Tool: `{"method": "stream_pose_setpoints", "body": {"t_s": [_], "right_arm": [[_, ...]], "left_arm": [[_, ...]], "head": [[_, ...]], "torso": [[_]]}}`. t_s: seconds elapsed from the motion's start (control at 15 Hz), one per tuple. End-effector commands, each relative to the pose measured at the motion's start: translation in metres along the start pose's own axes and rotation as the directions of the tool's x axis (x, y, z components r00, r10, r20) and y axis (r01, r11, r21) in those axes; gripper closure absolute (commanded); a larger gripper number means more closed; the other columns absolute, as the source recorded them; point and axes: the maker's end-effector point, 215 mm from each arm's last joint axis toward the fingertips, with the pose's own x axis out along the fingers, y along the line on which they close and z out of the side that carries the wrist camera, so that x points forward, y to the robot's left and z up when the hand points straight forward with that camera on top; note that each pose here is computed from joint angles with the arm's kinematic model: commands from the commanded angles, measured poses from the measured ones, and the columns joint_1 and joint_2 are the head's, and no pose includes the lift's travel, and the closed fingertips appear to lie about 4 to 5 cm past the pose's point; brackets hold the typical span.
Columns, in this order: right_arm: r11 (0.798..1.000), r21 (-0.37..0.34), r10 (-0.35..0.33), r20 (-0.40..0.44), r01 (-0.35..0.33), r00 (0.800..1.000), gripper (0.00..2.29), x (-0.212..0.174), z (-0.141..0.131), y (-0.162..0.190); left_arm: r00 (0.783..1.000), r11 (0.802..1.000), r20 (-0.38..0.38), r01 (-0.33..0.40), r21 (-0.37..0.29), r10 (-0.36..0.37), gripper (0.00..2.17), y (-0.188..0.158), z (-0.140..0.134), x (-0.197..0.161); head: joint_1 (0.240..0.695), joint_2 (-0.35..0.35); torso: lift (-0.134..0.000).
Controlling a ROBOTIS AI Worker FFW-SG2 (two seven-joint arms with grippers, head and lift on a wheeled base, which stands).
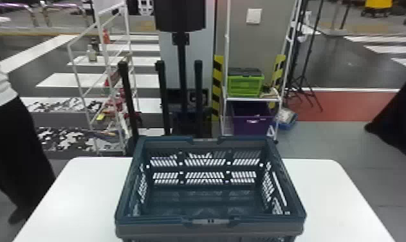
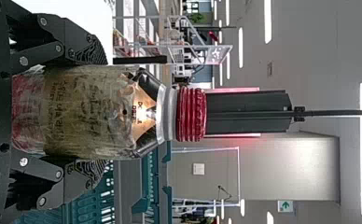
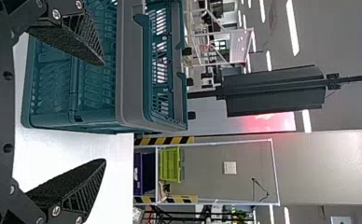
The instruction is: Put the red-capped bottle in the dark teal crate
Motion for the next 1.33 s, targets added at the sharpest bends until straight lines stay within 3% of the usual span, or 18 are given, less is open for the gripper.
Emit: {"method": "stream_pose_setpoints", "body": {"t_s": [0.0, 0.6, 1.0, 1.27], "right_arm": [[1.0, 0.0, 0.0, 0.0, 0.0, 1.0, 0.15, 0.0, 0.0, 0.0], [1.0, 0.0, -0.005, 0.004, 0.005, 1.0, 0.15, 0.002, 0.001, -0.002], [1.0, 0.002, -0.014, -0.003, 0.014, 1.0, 0.15, 0.002, -0.001, -0.005], [1.0, 0.009, -0.028, 0.0, 0.028, 1.0, 0.15, 0.001, -0.001, -0.006]], "left_arm": [[1.0, 1.0, 0.002, -0.006, -0.003, 0.006, 1.71, 0.001, 0.001, 0.001], [1.0, 1.0, -0.009, -0.012, 0.003, 0.012, 1.71, 0.005, 0.003, 0.014], [0.994, 0.995, -0.082, -0.069, 0.071, 0.075, 1.71, 0.051, 0.043, 0.086], [0.972, 0.989, -0.216, -0.066, 0.134, 0.094, 1.71, 0.086, 0.077, 0.151]], "head": [[0.499, 0.0], [0.499, 0.0], [0.499, 0.0], [0.499, 0.0]], "torso": [[0.0], [0.0], [0.0], [0.0]]}}
